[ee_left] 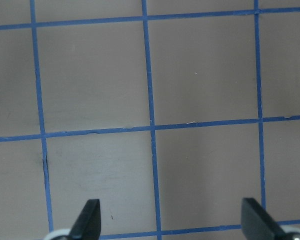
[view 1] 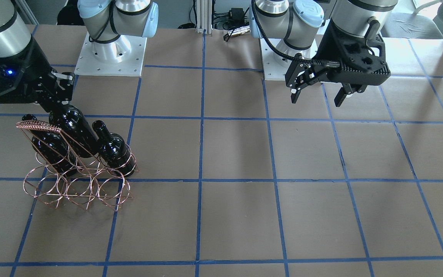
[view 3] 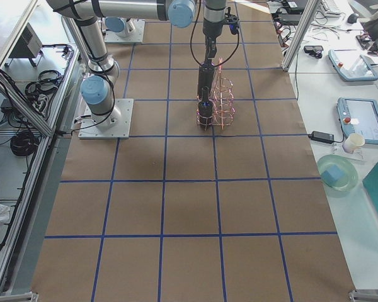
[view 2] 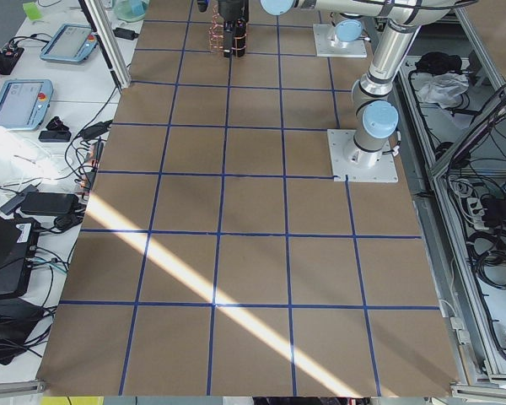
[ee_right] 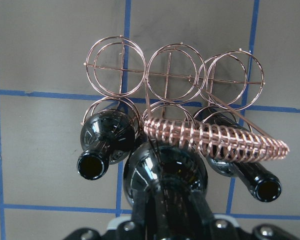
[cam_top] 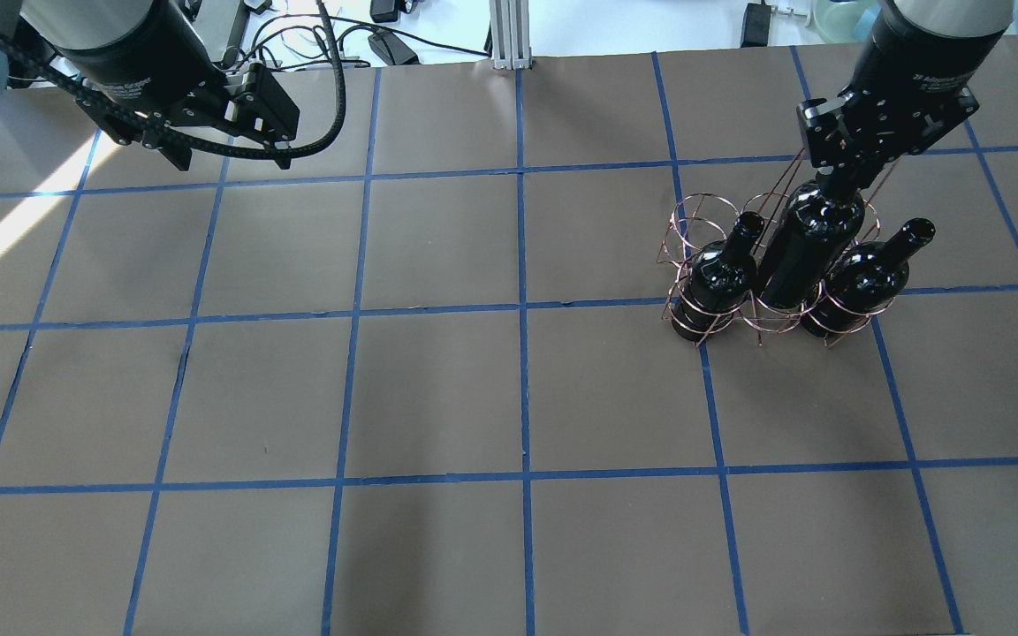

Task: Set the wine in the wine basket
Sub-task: 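Lower the bottle with the right gripper to lie between the other two bottles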

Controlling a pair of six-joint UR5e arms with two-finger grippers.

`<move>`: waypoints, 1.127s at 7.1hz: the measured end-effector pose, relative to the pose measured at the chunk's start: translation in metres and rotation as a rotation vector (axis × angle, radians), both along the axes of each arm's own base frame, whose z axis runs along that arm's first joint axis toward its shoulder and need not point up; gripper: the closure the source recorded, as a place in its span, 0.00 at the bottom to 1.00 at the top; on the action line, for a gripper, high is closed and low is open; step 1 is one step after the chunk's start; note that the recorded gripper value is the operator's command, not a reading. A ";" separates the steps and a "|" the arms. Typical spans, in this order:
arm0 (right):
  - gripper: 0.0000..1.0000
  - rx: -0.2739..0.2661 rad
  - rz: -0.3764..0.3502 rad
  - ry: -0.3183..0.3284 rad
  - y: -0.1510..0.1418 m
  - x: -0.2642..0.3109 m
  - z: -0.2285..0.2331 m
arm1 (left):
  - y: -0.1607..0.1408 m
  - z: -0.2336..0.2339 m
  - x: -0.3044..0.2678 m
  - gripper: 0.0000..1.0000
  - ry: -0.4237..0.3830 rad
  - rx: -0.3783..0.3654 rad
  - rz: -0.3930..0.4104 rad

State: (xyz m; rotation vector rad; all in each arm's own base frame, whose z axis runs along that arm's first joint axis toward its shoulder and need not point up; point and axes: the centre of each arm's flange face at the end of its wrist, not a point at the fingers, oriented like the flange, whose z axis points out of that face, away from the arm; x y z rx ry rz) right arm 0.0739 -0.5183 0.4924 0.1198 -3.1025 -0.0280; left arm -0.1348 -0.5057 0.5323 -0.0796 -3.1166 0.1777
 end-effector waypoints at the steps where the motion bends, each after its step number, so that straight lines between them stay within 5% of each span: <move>1: 0.89 -0.003 0.001 0.003 -0.001 -0.001 -0.001 | 0.001 0.001 0.000 0.00 -0.001 -0.001 0.000; 8: 0.89 0.028 -0.005 0.007 -0.013 -0.008 -0.021 | 0.007 0.004 0.002 0.00 -0.005 0.011 0.004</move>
